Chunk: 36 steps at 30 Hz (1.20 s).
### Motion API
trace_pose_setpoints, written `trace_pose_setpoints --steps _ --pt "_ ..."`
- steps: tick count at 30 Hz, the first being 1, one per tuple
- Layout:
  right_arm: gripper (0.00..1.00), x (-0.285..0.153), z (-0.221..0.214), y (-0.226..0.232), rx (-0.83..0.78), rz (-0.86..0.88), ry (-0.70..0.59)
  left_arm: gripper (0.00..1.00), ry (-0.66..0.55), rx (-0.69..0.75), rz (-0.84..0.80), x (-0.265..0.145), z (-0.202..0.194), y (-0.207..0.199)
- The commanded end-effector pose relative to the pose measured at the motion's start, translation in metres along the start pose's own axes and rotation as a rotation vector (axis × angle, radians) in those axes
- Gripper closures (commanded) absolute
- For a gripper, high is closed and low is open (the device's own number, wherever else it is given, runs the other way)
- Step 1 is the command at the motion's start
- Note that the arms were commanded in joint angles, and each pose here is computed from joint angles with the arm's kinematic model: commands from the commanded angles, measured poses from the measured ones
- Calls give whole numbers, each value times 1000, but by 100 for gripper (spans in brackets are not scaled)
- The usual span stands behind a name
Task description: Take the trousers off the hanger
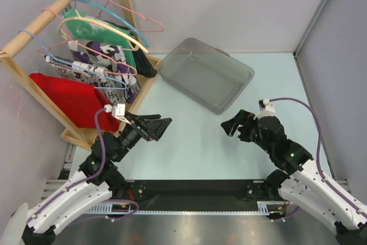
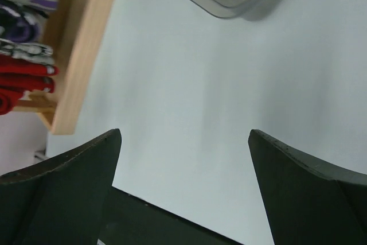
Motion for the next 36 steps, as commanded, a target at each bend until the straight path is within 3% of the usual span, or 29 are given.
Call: trace_pose_setpoints --steps 1,4,9,12,13,19,24,26,27,29,30,31,36 --pt "0 -6 13 -7 -39 -120 -3 0 117 27 -58 -7 10 -29" --pt "0 -7 25 -5 -25 -160 -42 0 140 55 -57 -11 21 -38" --pt "0 -11 36 13 -31 -18 18 0 31 42 -191 -11 44 -65" --pt "0 -16 35 26 -57 153 74 0 62 55 -224 2 59 -87" --pt "0 -17 42 25 -55 165 44 2 129 61 -189 14 50 -84" --pt "0 -17 45 29 -82 204 78 11 101 54 -222 55 95 -129" --pt "0 -22 50 34 -100 196 88 15 84 80 -79 106 118 -133" --pt "0 -27 56 39 -111 200 77 16 19 92 -31 115 151 -145" --pt "0 -30 56 39 -112 195 80 21 69 113 54 134 143 -130" --pt "0 -34 60 43 -122 200 67 22 -6 143 42 141 185 -151" --pt "0 -37 61 43 -126 200 61 22 28 150 91 159 180 -140" --pt "0 -39 62 44 -131 202 57 22 -28 137 64 157 205 -156" --pt "0 -45 59 43 -142 198 71 28 -114 72 156 171 252 -137"
Point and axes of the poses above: each gripper's point midway between its finger pads, its own x axis out along the fingers, its own y axis along the line the jaws close on, z = x × y, the point moved 4 cm from there along -x, back along the fingers, and after that the axes turned 2 degrees about x, right-handed, at the moved point
